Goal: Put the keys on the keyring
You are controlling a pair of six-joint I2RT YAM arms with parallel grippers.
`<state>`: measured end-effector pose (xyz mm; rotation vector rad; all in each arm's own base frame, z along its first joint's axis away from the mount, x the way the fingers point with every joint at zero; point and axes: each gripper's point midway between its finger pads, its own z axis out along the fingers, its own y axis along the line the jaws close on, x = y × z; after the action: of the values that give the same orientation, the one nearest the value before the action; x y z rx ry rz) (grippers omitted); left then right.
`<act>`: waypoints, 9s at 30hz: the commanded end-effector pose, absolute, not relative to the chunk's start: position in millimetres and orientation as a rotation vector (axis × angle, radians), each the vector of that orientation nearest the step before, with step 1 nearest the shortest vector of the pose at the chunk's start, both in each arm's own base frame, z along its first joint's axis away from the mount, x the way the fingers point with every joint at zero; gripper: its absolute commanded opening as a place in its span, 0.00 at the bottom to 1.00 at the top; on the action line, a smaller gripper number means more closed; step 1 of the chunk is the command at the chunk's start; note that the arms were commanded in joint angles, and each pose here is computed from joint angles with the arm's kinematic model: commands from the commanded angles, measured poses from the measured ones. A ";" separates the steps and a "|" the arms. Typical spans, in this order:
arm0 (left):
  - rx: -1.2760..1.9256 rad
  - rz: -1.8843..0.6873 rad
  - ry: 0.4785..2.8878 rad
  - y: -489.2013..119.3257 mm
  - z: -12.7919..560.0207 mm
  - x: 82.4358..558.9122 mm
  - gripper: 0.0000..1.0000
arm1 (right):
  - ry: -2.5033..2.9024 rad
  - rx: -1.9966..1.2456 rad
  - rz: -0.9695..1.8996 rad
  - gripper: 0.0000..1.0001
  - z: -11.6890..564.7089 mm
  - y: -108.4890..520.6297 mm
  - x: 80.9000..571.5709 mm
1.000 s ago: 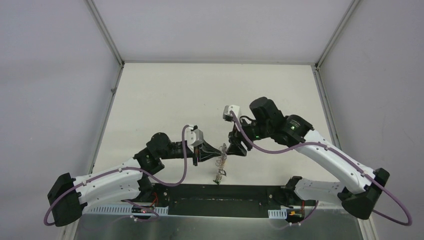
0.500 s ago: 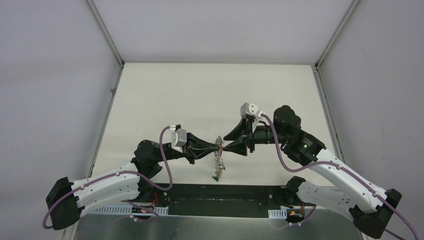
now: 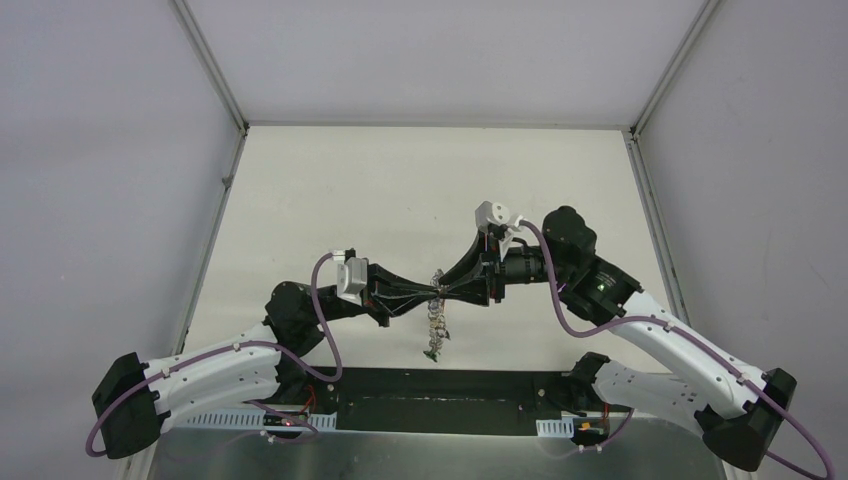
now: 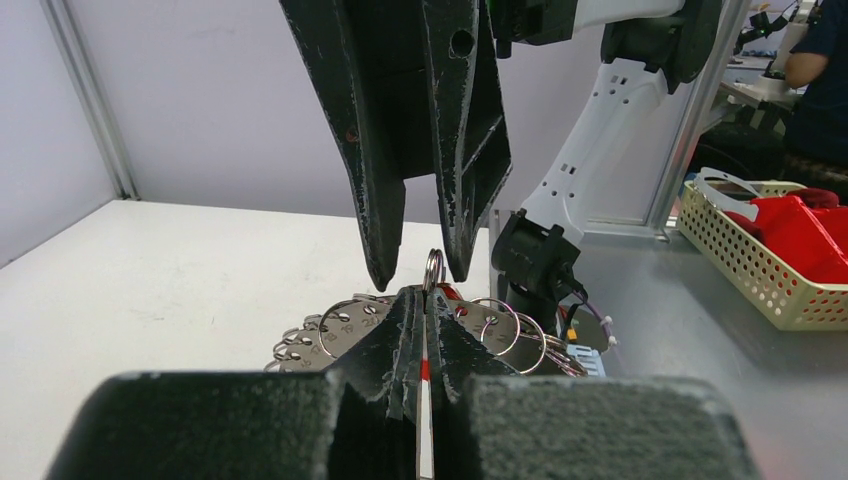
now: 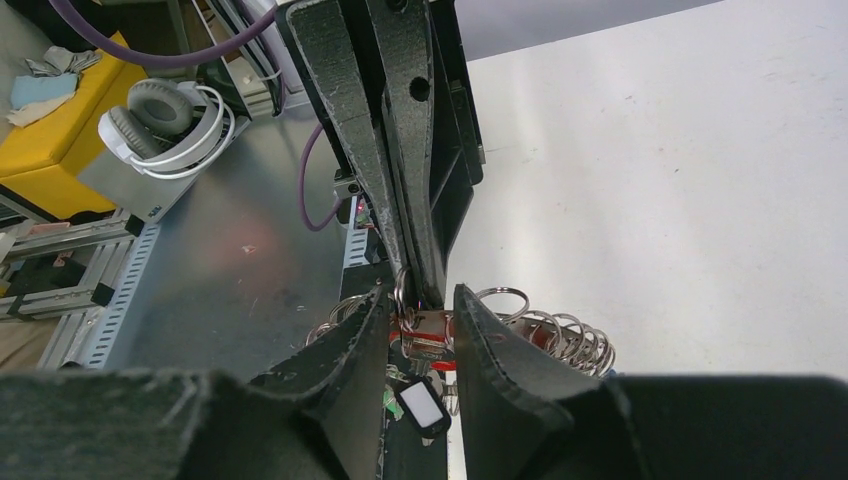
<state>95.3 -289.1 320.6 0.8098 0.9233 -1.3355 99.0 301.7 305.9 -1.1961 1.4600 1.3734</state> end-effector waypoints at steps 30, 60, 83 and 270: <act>1.178 -1.170 1.198 -306.1 297.5 97.1 0.47 | 1.772 -1.415 1.137 0.00 284.2 278.9 108.2; 1.199 -1.254 1.190 -339.2 292.1 95.3 0.18 | 1.856 -1.461 1.161 0.00 274.4 279.6 105.0; 1.135 -1.259 1.186 -335.7 296.8 97.5 0.00 | 1.854 -1.430 1.121 0.05 269.5 279.6 112.1; 0.283 -0.710 1.804 -285.9 167.8 248.1 0.00 | 1.661 -0.966 1.092 0.99 270.6 242.2 129.8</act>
<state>240.5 -307.1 155.4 0.4138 1.8035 -0.7677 125.4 236.7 265.5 -0.9947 1.6702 1.0745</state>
